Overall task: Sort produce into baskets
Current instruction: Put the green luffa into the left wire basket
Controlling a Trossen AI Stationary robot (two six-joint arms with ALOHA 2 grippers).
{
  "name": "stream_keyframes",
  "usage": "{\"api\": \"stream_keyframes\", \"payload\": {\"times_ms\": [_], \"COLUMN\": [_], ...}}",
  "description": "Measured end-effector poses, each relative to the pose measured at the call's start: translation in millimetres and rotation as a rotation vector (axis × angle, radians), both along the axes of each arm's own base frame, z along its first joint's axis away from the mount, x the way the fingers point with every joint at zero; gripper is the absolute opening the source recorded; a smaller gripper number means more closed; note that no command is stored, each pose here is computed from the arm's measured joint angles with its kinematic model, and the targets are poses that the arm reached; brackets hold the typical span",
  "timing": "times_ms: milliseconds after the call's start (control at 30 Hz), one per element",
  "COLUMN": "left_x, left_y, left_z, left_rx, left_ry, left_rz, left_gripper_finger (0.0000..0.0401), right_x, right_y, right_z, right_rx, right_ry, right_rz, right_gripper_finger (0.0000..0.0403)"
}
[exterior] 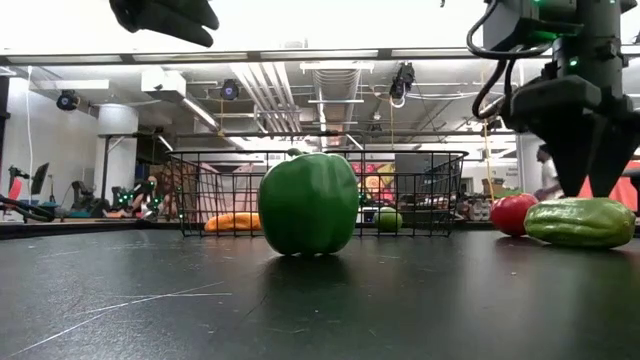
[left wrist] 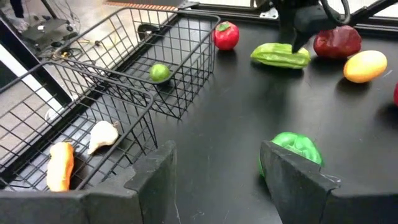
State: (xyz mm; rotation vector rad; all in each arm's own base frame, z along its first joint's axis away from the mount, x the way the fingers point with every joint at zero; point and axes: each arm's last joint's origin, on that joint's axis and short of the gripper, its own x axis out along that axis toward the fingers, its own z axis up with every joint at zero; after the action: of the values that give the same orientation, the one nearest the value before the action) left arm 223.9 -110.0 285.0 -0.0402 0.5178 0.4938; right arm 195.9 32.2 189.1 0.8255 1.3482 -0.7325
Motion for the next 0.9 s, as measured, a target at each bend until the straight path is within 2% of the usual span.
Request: {"api": "stream_keyframes", "payload": {"times_ms": [633,767,900], "left_x": [0.4,0.8,1.2], "left_y": [0.4,0.1,-0.1], "left_z": [1.0,1.3,-0.5], "left_rx": [0.014,0.01,0.006], "left_ry": [-0.019,-0.026,-0.033], "left_rz": [0.019,0.019,0.019], "left_gripper_finger": [0.0215,0.0215,0.0215], "right_x": [-1.2,-2.6,-3.6], "right_y": [-0.2,-0.5,-0.7], "right_z": [-31.1,-32.9,-34.4], "right_rx": [0.019,0.017,0.012], "right_ry": [-0.115,-0.108,-0.104], "right_rz": [-0.001,0.001,0.011], "right_gripper_finger": [0.0321,0.0291,0.0241]}}
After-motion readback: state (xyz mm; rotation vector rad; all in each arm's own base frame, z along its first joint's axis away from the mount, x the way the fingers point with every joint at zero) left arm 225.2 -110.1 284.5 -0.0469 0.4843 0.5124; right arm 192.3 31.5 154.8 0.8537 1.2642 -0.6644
